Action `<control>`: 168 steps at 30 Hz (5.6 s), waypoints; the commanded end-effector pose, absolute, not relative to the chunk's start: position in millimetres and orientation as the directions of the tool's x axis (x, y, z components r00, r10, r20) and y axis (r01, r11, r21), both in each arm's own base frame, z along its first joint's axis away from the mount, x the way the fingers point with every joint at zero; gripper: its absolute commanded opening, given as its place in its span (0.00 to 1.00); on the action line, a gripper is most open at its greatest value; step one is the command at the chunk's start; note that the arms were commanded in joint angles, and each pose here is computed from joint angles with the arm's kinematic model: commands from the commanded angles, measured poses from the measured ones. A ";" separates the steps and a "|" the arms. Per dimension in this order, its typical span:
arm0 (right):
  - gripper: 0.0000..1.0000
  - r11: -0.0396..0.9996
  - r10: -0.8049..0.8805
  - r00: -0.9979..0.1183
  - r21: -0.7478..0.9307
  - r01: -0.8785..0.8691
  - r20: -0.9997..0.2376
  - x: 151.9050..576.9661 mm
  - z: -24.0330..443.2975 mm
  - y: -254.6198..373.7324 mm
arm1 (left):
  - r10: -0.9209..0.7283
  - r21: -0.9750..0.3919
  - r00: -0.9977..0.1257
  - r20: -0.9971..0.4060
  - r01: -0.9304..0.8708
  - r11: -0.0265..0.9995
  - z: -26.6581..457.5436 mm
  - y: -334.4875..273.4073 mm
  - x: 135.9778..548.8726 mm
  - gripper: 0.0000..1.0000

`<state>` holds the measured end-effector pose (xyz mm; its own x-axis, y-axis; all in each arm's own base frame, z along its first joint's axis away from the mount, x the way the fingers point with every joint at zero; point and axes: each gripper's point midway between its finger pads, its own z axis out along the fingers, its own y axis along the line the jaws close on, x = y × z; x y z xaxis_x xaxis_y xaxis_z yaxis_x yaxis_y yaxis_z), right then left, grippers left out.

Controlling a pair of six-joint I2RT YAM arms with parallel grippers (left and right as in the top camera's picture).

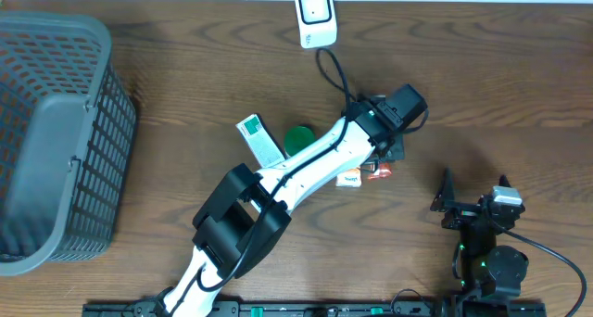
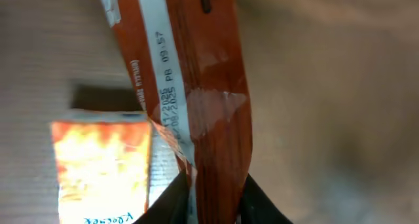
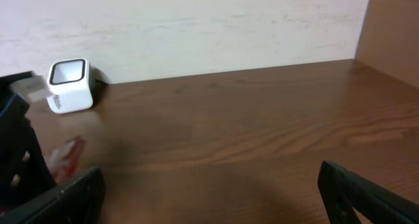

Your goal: Scan the item barcode

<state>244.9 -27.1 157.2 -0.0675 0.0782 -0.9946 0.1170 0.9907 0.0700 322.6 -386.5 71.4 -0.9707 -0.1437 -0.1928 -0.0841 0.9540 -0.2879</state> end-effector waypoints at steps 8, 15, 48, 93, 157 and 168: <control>0.99 0.991 0.070 -0.068 0.062 0.117 -0.995 244.7 156.2 -27.6 | -0.555 -0.339 -0.818 -0.152 -0.484 0.806 63.1 -378.5 339.2 0.45; 0.99 0.991 0.070 -0.068 0.062 0.117 -0.995 244.7 156.2 -27.6 | -0.428 -0.368 -0.876 -0.221 -0.331 0.869 69.5 -389.4 349.3 0.70; 0.99 0.991 0.070 -0.068 0.062 0.117 -0.995 244.7 156.2 -27.6 | 0.108 -0.191 -0.881 -0.461 0.217 0.957 104.4 -369.6 378.6 0.16; 0.99 0.910 0.374 -0.112 0.388 -0.145 -0.921 227.9 272.8 24.0 | -0.178 -0.157 -0.091 -0.980 -0.193 0.968 523.8 15.0 297.7 0.76; 0.01 0.877 0.200 -0.930 0.479 0.030 -0.308 337.2 62.1 109.6 | -0.273 -0.288 0.117 -0.955 -0.131 0.949 554.9 21.0 222.5 0.81; 0.01 0.871 0.165 -0.965 0.490 0.045 -0.203 330.9 18.2 135.8 | -0.273 -0.287 0.116 -0.955 -0.132 0.949 554.8 21.1 222.5 0.81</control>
